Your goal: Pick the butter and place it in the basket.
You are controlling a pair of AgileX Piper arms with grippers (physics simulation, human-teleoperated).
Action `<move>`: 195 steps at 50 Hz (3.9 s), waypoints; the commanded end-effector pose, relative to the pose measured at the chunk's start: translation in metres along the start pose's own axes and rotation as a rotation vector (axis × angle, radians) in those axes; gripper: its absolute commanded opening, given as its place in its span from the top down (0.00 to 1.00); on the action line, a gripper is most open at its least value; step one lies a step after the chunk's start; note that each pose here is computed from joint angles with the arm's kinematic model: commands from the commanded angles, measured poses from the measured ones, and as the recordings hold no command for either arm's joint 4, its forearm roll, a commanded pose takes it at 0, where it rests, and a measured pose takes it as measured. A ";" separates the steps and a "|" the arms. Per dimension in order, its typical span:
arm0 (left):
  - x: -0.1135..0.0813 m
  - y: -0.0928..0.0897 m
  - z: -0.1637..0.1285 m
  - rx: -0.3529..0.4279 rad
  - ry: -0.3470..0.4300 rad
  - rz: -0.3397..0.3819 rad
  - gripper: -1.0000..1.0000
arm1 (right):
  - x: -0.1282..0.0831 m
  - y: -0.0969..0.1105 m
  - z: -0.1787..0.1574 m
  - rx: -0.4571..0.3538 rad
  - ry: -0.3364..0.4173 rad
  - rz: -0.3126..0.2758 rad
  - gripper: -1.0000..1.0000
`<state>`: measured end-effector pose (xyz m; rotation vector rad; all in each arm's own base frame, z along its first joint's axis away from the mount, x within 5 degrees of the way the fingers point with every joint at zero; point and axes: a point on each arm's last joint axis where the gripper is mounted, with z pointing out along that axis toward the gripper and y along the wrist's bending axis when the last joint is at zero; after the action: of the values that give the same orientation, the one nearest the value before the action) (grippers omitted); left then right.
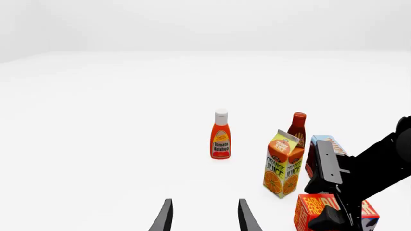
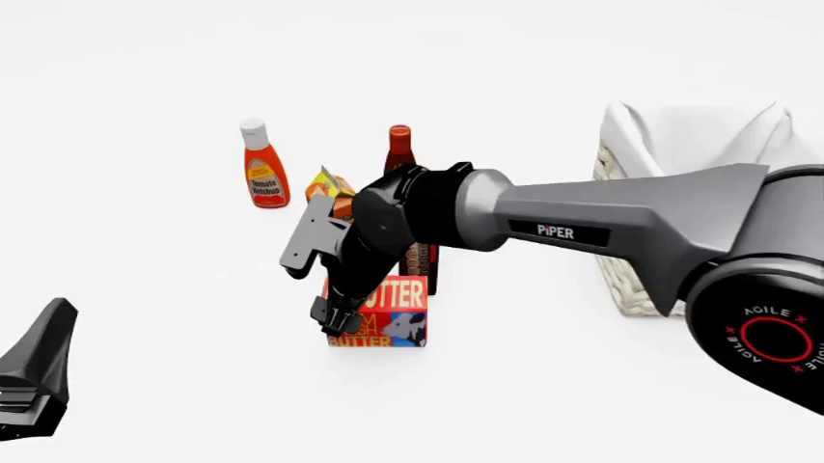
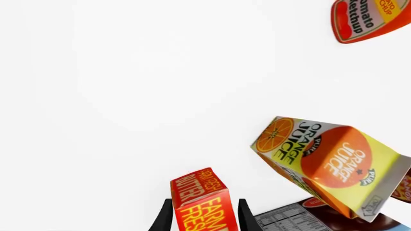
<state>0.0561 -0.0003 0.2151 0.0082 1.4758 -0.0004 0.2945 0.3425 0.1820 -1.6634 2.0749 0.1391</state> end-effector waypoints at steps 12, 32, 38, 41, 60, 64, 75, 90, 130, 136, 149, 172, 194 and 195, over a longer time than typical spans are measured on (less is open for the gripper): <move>0.000 0.000 0.000 0.001 -0.002 0.001 0.00 | 0.015 -0.013 0.025 0.004 0.058 0.026 0.00; 0.000 0.000 0.000 0.001 -0.002 0.001 0.00 | 0.018 -0.010 0.037 -0.014 0.087 0.032 1.00; 0.000 0.000 0.000 0.001 -0.002 0.001 0.00 | 0.018 -0.008 0.038 -0.017 0.088 0.035 1.00; 0.000 0.000 0.000 0.001 -0.002 0.001 0.00 | 0.018 -0.007 0.038 -0.018 0.090 0.035 1.00; 0.000 0.000 0.000 0.001 -0.002 0.001 0.00 | 0.008 0.007 0.020 -0.015 0.052 0.019 1.00; 0.000 0.000 0.000 0.001 -0.002 0.001 0.00 | 0.005 0.009 0.013 -0.013 0.038 0.013 1.00; 0.000 0.000 0.000 0.001 -0.002 0.001 0.00 | 0.002 0.009 -0.003 -0.004 0.018 0.000 1.00; 0.000 0.000 0.000 0.001 -0.002 0.001 0.00 | 0.000 0.007 -0.030 0.011 -0.009 -0.020 1.00; 0.000 0.000 0.000 0.001 -0.002 0.001 0.00 | 0.002 -0.003 -0.073 0.049 -0.048 -0.066 1.00; 0.000 0.000 0.000 0.001 -0.002 0.001 0.00 | 0.004 -0.004 -0.078 0.053 -0.051 -0.073 1.00; 0.000 0.000 0.000 0.001 -0.002 0.001 0.00 | 0.004 -0.005 -0.085 0.056 -0.053 -0.072 1.00; 0.000 0.000 0.000 0.001 -0.002 0.001 0.00 | 0.006 -0.007 -0.102 0.071 -0.070 -0.076 1.00; 0.000 0.000 0.000 0.001 -0.002 0.001 0.00 | 0.011 -0.012 -0.122 0.094 -0.089 -0.054 1.00; 0.000 0.000 0.000 0.001 -0.002 0.001 0.00 | 0.011 -0.012 -0.123 0.095 -0.090 -0.053 1.00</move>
<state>0.0561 -0.0004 0.2153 0.0098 1.4738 -0.0005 0.2689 0.2906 0.2738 -1.6750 1.9444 0.0909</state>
